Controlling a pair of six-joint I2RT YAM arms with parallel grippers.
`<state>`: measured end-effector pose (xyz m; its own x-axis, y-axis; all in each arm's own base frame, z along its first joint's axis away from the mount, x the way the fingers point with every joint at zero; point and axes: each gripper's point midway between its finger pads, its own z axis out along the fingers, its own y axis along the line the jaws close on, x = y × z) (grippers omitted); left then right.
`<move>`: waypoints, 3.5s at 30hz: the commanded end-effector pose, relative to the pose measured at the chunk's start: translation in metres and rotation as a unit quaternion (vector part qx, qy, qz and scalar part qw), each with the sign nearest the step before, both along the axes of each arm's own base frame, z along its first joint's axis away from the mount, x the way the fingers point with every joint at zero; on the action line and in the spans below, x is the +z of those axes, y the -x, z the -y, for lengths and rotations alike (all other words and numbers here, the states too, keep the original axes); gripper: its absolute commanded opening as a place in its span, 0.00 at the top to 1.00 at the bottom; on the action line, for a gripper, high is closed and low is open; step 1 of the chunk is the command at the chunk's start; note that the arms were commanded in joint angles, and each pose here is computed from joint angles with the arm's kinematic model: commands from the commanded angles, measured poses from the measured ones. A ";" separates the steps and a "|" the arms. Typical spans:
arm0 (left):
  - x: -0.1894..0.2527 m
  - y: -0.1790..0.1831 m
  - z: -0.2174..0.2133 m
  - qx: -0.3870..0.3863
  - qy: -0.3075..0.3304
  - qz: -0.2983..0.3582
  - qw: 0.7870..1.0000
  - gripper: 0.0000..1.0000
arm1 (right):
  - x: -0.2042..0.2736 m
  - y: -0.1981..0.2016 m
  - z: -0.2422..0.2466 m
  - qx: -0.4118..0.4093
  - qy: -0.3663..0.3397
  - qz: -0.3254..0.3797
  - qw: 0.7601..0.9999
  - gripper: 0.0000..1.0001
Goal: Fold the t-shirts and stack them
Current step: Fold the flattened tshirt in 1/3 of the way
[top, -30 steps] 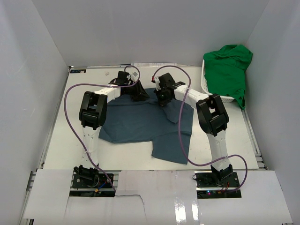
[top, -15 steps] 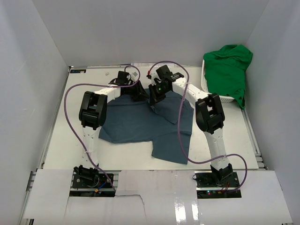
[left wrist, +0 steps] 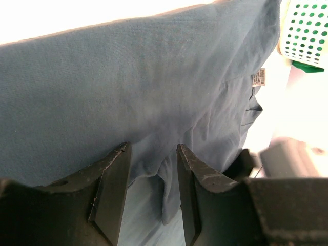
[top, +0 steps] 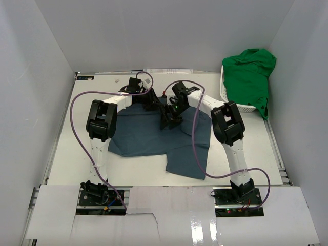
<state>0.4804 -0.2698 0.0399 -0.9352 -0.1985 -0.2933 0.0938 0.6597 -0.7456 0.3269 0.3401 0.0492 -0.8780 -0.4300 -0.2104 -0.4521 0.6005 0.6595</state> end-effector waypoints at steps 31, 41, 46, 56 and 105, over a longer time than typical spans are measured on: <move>0.021 0.000 -0.014 0.002 -0.012 0.006 1.000 0.47 | 0.052 0.049 0.150 -0.304 -0.075 0.153 0.937 0.31; 0.022 0.002 -0.014 0.002 -0.012 0.003 1.000 0.47 | 0.038 0.041 0.152 -0.315 -0.109 0.128 0.934 0.31; 0.022 0.002 -0.015 0.002 -0.014 0.004 1.000 0.48 | 0.027 0.033 0.145 -0.309 -0.120 0.107 0.937 0.31; 0.022 0.003 -0.015 0.000 -0.014 0.004 1.000 0.47 | 0.004 0.019 0.140 -0.311 -0.124 0.092 0.938 0.32; 0.020 0.009 -0.017 0.000 -0.021 0.003 1.000 0.47 | -0.006 0.005 0.129 -0.289 -0.122 0.058 0.948 0.75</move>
<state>0.4731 -0.2591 0.0405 -0.9432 -0.1882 -0.2737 0.0776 0.6762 -0.7326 0.3159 0.2054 0.0327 -0.9198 0.2055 -0.3342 -0.1362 0.6316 0.7633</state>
